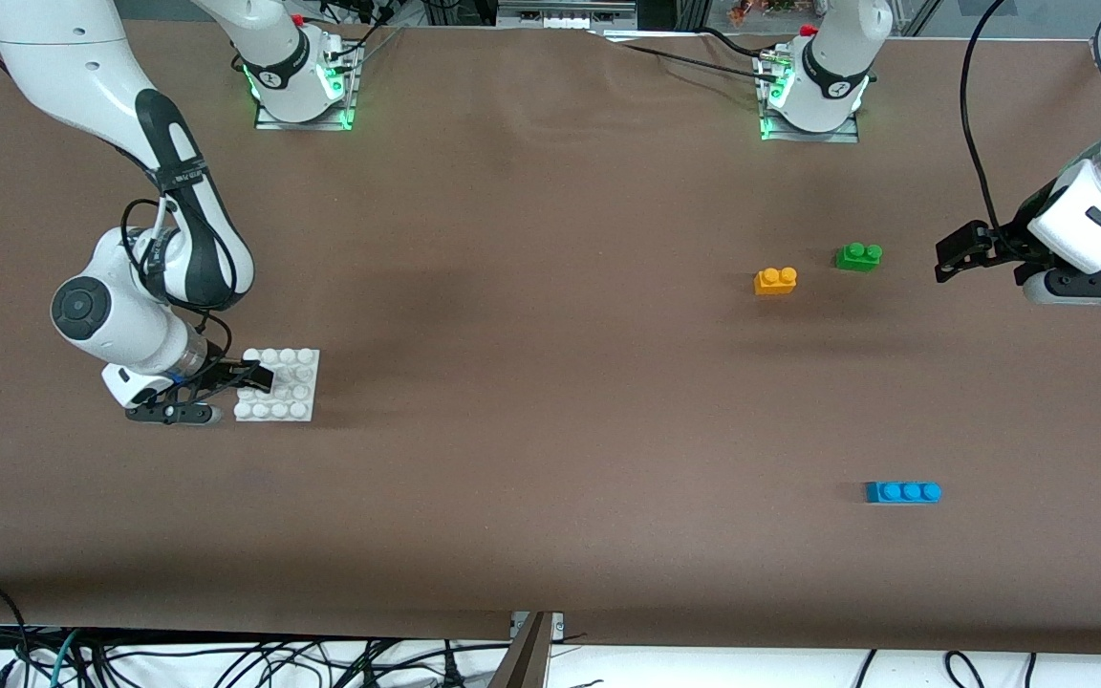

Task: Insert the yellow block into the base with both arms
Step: 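Move the right gripper down onto the white base plate and grasp it, then slide the white base plate with the right gripper toward the table middle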

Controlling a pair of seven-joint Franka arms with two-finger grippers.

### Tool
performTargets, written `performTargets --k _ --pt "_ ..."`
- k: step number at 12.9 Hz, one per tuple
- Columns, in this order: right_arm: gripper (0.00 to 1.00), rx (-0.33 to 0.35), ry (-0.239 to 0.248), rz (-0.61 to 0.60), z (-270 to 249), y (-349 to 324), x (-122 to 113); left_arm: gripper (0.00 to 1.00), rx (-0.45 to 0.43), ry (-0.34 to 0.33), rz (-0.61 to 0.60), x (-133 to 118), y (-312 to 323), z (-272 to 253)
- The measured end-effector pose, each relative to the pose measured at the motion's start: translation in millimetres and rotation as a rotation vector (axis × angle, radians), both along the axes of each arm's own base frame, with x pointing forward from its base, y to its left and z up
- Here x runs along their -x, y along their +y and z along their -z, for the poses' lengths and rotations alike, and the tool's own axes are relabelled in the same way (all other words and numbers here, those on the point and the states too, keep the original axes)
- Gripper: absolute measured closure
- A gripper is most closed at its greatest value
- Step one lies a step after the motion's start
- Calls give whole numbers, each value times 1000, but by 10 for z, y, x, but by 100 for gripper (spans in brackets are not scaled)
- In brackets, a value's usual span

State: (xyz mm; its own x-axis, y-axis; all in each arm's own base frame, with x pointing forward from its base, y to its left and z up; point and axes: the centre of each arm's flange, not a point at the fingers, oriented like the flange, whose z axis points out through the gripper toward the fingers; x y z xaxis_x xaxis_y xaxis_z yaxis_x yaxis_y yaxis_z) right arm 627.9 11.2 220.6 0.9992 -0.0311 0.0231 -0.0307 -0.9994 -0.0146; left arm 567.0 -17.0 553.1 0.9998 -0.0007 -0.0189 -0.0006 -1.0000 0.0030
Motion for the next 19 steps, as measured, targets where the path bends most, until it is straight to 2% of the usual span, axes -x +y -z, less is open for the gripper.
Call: performTargets --k 6,14,15,19 --pt "0 5 11 6 172 -39 41 0 0 0 0 0 1 0" --pt "13 3 -4 20 314 -66 35 0 0 0 0 0 3 0" --pt "19 1 -5 20 310 -56 34 0 0 0 0 0 3 0" --pt "19 -1 -6 17 312 -27 34 0 0 0 -1 0 4 0"
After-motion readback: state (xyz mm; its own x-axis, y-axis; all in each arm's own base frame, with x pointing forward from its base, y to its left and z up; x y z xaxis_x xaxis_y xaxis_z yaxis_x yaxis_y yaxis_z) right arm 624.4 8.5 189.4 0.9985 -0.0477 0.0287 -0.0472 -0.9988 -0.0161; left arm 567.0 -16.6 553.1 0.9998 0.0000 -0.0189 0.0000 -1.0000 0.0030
